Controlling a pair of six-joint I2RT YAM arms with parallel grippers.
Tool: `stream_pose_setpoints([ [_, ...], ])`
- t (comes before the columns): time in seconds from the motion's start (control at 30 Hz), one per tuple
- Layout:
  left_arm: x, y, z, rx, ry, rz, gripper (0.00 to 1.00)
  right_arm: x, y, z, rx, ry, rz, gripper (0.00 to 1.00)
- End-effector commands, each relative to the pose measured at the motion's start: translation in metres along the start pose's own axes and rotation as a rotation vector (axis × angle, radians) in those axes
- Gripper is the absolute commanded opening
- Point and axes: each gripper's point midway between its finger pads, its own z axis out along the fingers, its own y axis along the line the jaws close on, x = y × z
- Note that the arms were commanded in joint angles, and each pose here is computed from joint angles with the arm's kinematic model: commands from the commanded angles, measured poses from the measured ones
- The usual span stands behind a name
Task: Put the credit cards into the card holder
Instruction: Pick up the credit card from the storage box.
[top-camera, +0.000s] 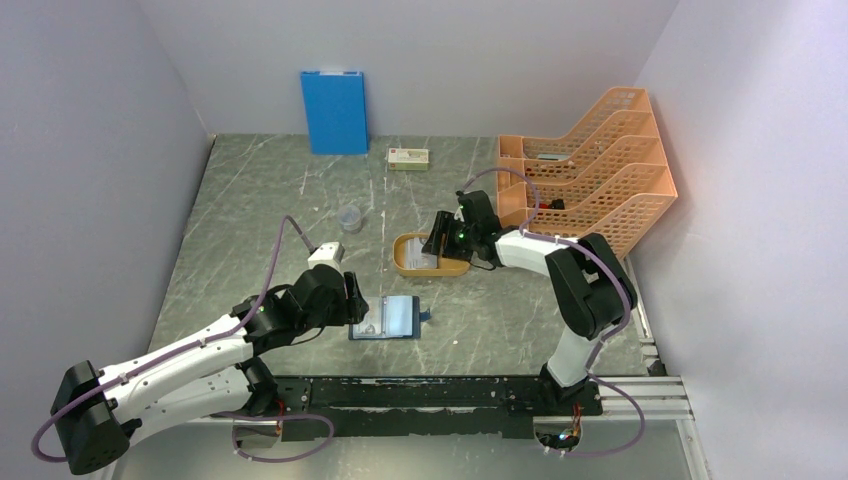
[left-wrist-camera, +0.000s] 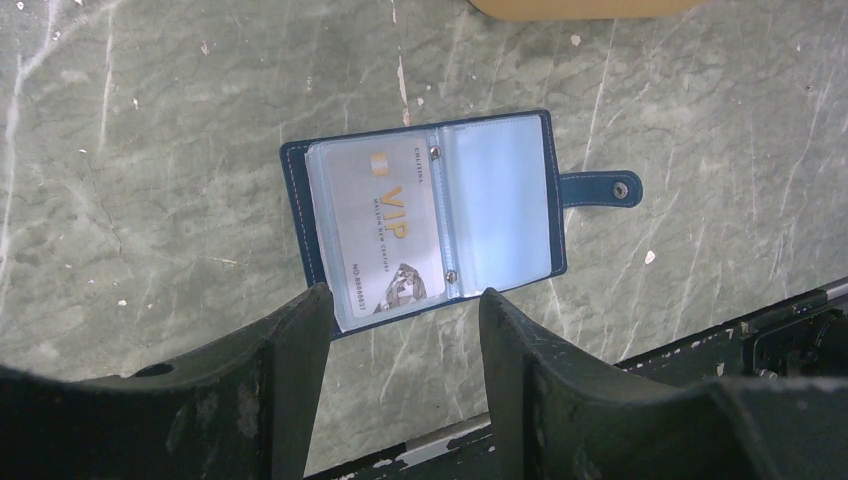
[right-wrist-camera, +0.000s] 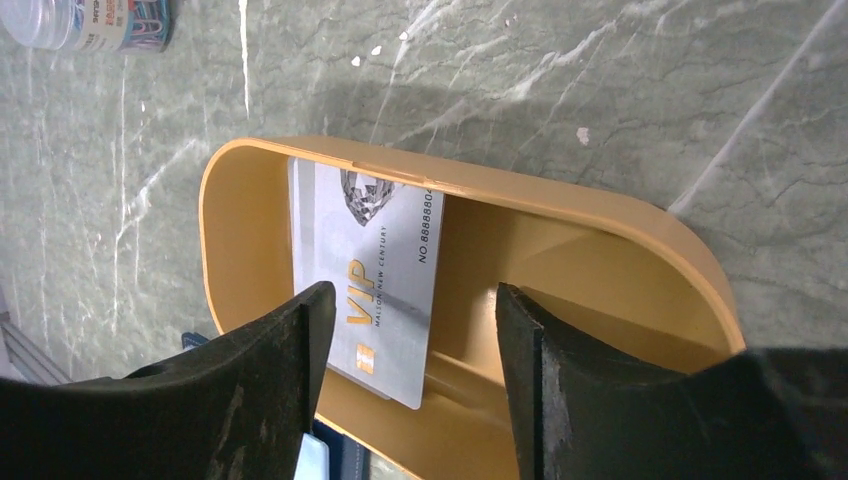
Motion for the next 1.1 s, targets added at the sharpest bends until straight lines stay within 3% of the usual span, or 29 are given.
stream_pose_setpoints([
  [0.0, 0.000, 0.000, -0.001, 0.009, -0.003, -0.009, 0.60, 0.008, -0.003, 0.006, -0.014, 0.028, 0.008, 0.61],
  [0.33, -0.001, -0.002, 0.000, 0.006, 0.000, -0.004, 0.60, 0.007, -0.011, 0.002, -0.005, 0.016, 0.030, 0.29],
  [0.7, -0.001, -0.003, 0.002, 0.006, 0.002, -0.001, 0.60, 0.005, -0.010, -0.002, -0.023, 0.007, 0.035, 0.01],
  [1.07, 0.000, 0.000, 0.001, 0.002, -0.002, -0.003, 0.60, -0.006, -0.014, -0.016, -0.023, -0.027, 0.081, 0.00],
])
